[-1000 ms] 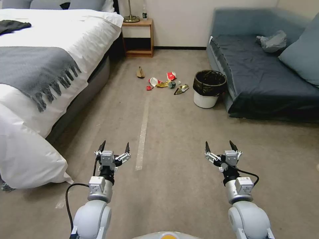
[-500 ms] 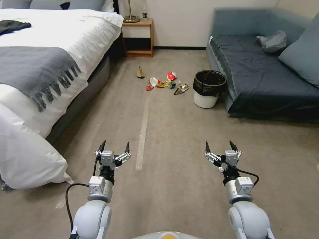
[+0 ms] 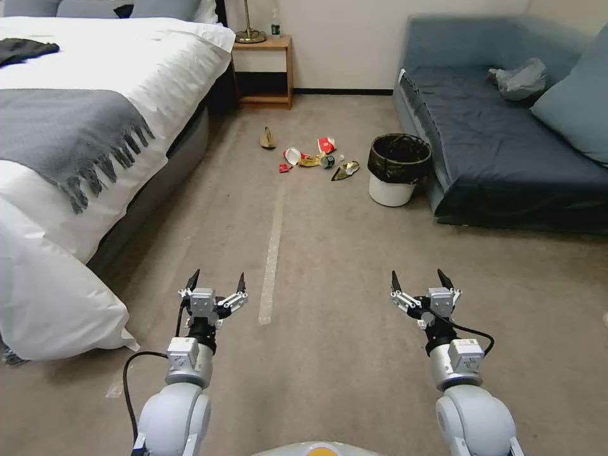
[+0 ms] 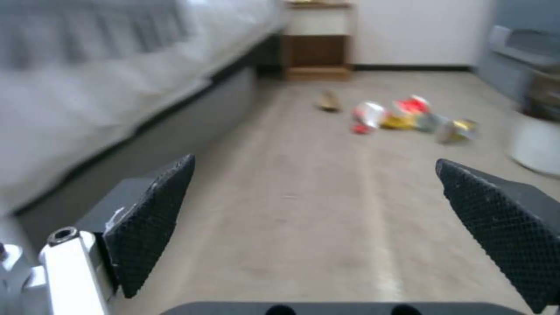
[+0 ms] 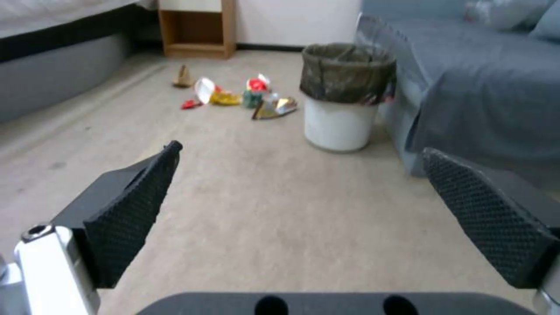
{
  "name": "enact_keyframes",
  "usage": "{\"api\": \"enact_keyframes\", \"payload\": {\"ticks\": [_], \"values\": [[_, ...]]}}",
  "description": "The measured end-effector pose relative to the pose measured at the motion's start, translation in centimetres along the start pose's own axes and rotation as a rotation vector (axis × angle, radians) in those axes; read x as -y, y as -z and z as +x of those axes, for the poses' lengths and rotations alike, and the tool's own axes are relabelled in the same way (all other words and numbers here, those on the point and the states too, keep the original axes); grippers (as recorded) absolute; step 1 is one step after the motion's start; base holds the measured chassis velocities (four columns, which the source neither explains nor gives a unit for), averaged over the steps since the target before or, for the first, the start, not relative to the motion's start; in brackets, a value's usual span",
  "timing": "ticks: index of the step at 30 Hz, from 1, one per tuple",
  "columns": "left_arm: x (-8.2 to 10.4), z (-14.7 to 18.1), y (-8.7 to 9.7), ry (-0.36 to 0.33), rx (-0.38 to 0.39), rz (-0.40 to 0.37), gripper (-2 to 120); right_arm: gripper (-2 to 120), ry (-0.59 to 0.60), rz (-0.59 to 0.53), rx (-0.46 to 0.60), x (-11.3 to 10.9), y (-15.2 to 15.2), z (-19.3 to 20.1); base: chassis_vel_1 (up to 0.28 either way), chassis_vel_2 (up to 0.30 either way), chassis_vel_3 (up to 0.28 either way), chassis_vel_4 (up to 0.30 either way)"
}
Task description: Pick up the trash can from the floor.
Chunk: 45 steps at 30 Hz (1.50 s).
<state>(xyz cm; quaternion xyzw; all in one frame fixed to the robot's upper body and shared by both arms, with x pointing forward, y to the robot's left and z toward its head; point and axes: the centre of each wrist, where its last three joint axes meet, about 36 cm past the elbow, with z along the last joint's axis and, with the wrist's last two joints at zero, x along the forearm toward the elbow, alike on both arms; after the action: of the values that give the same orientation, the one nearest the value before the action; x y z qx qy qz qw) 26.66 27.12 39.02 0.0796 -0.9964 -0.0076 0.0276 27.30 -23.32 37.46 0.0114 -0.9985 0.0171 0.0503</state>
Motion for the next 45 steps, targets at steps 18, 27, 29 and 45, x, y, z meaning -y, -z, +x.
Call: {"api": "enact_keyframes", "payload": {"ticks": [18,27,29,45], "values": [[-6.6,4.3,5.5,0.160,0.094,0.112,100,100,0.126,-0.197,-0.085,0.8,5.6,9.7,0.000,0.000,0.000,0.000],[-6.7,4.3,4.9,0.152,0.103,0.122,100,100,0.127,-0.194,-0.083,0.9,5.0,9.4,0.000,0.000,0.000,0.000],[-6.7,4.3,4.8,0.151,0.108,0.124,100,100,0.128,-0.193,-0.084,0.9,4.9,9.3,0.000,0.000,0.000,0.000],[-6.8,4.2,4.0,0.113,0.130,0.127,100,100,0.116,-0.189,-0.085,1.0,4.3,9.2,0.000,0.000,0.000,0.000]]}}
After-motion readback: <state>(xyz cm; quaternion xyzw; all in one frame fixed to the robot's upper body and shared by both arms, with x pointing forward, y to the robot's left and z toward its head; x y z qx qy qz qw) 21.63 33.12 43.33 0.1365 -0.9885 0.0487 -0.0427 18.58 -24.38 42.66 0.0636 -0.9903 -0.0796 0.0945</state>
